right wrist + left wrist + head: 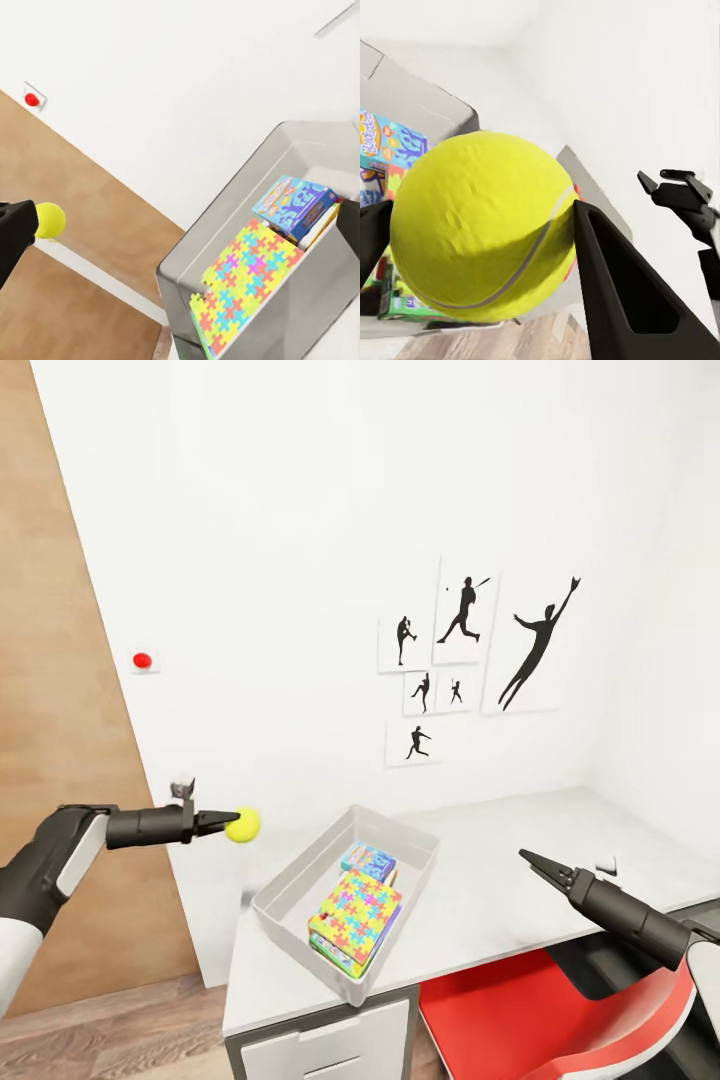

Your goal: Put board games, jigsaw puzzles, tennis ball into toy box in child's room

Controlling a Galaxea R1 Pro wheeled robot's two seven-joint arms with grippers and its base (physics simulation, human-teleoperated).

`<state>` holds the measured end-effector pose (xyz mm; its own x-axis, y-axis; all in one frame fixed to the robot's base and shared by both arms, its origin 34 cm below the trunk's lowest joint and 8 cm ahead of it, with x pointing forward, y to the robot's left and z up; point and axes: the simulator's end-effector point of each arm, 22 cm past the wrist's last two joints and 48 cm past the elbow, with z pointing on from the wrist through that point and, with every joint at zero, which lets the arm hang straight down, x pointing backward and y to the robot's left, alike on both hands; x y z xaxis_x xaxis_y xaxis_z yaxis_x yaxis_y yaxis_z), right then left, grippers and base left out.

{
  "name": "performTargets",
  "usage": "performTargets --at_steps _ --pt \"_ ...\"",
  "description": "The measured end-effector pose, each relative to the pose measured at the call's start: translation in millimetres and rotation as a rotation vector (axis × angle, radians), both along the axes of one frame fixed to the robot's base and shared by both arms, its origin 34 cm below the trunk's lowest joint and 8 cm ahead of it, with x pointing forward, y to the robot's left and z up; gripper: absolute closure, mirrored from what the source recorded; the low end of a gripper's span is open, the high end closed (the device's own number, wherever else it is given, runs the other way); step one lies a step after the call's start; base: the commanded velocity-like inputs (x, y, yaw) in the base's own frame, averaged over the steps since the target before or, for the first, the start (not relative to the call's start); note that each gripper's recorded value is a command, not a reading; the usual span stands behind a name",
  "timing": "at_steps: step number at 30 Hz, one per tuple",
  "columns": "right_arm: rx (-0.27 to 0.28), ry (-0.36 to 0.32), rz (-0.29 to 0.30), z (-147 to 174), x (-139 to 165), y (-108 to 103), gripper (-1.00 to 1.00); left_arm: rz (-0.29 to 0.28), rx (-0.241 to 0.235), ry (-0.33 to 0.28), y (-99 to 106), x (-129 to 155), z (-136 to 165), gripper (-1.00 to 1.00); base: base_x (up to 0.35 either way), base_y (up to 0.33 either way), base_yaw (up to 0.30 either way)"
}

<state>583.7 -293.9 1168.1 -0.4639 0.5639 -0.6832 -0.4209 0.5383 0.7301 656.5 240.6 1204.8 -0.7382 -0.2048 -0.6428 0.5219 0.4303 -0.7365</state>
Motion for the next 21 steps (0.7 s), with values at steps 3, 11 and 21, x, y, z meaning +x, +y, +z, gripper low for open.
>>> performTargets --at_steps 3,11,21 --pt "0.002 0.0 -0.005 0 0 -2 -1.0 -0.054 0.006 -0.088 -15 -8 30 1.0 0.0 0.0 -0.001" --pt "0.001 -0.002 -0.009 -1 1 -3 -1.0 -0.15 0.18 -0.092 -70 -15 -2 1.0 0.0 0.0 0.0" --pt "-0.003 -0.021 -0.021 2 3 -5 -1.0 -0.037 0.336 -0.079 -59 11 -31 1.0 0.0 0.0 0.0"
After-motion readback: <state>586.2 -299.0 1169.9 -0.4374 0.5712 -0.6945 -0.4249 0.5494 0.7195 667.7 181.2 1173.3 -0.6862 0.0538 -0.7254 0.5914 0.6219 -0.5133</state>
